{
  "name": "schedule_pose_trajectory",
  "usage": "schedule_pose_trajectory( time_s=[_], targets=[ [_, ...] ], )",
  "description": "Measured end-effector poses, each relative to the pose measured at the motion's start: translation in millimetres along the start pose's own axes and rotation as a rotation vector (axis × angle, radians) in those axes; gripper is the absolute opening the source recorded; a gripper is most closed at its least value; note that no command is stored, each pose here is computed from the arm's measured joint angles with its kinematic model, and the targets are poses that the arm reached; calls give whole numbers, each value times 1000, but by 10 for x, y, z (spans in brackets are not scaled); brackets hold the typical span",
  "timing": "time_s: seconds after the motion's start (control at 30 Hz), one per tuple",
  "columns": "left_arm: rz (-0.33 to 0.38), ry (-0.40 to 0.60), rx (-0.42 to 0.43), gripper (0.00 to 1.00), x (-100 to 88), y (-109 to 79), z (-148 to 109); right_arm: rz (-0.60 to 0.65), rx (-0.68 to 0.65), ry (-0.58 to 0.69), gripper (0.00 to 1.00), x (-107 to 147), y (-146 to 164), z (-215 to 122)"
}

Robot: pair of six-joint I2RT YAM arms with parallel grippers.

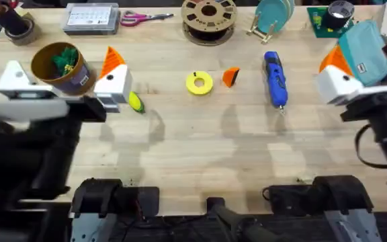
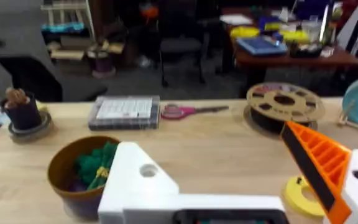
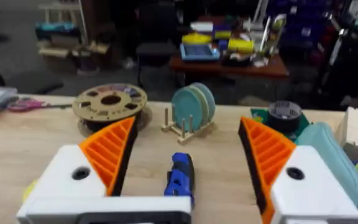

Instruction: Pick up the gripper from the table and insert it into the empty holder that is missing its gripper. Then pick up a screw, insert it into the mounting hole, and use the screwdriver to tighten it. Finally, clean up the table by picking up the vegetable and placing it into the bucket.

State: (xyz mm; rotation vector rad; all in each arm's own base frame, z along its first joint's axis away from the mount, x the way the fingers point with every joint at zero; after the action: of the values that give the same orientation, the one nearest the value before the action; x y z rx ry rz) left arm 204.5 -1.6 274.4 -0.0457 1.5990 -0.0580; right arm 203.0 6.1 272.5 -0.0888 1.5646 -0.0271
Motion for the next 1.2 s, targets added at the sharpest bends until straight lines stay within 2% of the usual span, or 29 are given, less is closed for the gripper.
schedule_pose_trajectory(
  time_s=[0.2, 0.43, 0.63, 0.83, 1.03, 1.2],
  targets=[
    [-1, 193, -13, 985, -104, -7, 71, 6, -11, 145, 998, -199, -18, 109],
    [-1, 433, -29, 985, -55, -3, 197, 15, -31, 393, 997, -221, -29, 385],
    [-6, 634, -43, 985, 101, 8, 326, 26, -53, 664, 997, -26, -17, 559],
    [-15, 815, -59, 985, 386, 27, 456, 36, -72, 921, 998, 273, 2, 644],
    [-18, 932, -69, 985, 644, 44, 546, 40, -79, 1025, 998, 512, 15, 749],
    [-19, 977, -73, 986, 735, 50, 552, 41, -80, 1030, 998, 525, 16, 753]
  ],
)
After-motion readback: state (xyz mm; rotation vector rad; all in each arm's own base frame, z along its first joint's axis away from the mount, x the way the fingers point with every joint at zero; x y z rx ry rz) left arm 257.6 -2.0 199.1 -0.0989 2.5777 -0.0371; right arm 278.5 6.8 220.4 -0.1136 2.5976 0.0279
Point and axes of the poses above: each hand's point on the last joint's axis, 136 mm out from that joint toward the fingers, its own z axis out along the fingers, its own y axis along the line the jaws close on, x = y × z, the point moved 2 cm from there along -z, back along the fingers, and after that the axes turned 4 degrees about -z, right-handed, at the moved point
